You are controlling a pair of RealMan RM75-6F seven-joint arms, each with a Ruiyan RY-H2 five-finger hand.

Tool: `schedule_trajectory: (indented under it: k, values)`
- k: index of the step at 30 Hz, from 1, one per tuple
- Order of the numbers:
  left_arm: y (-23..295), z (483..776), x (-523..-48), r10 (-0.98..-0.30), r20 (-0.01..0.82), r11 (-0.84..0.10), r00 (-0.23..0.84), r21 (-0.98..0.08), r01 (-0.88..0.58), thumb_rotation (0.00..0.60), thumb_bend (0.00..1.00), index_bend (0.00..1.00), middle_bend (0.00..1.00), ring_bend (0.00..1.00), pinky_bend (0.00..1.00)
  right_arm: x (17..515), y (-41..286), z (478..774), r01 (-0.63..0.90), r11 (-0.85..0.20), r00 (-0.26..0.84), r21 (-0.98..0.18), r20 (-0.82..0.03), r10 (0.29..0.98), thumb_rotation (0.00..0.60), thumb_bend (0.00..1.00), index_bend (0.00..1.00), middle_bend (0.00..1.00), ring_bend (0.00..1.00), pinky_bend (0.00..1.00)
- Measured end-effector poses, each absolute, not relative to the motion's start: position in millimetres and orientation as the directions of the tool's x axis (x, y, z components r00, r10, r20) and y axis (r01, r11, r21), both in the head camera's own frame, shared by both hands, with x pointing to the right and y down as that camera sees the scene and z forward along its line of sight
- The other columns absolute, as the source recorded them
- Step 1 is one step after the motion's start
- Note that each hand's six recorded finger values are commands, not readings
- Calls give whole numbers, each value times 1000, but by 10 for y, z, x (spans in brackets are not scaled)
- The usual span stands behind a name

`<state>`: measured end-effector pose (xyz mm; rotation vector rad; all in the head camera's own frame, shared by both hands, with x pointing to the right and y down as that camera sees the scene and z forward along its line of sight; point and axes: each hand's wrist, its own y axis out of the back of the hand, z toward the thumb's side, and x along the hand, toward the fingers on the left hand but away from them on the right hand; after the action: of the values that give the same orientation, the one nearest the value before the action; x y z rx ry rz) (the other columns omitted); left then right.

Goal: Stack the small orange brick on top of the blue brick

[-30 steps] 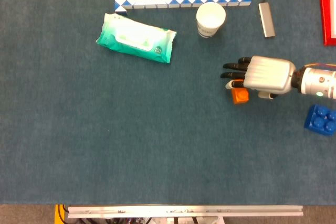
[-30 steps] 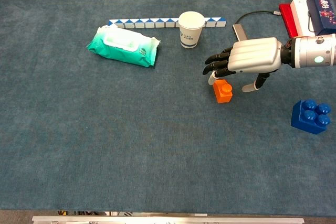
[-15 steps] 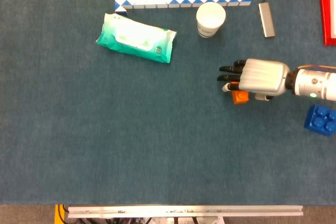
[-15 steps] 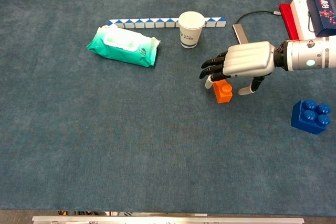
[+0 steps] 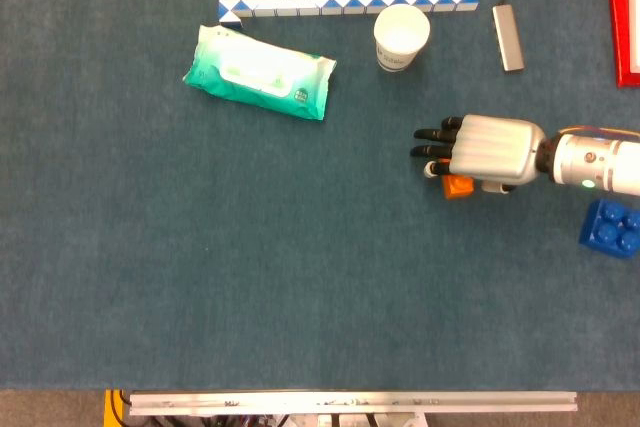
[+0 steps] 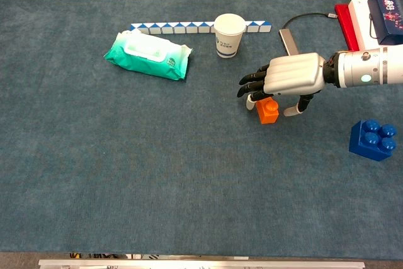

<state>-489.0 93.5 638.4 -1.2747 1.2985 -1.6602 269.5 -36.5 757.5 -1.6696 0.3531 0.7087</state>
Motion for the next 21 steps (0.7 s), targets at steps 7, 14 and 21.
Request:
schedule_trajectory:
  k: [7,14,21]
  values:
    - [935,6386,-4888,-908,291,-286,-302,-956,-64,600,162,445,486,377,459,2717,-369,7597,-603,-217,755,-768,-637,156,600,251,383,118,39,239]
    - [936,6388,-4878,-908,292,-287,-300,-956,-62,600,162,444,486,377,459,2718,-366,7593,-599,-218,756,-771,-634,164,600,253,474,118,39,239]
    - [938,6386,-4861,-910,292,-286,-294,-956,-64,600,162,444,486,377,459,2715,-362,7524,-572,-221,771,-790,-610,181,600,253,503,118,38,239]
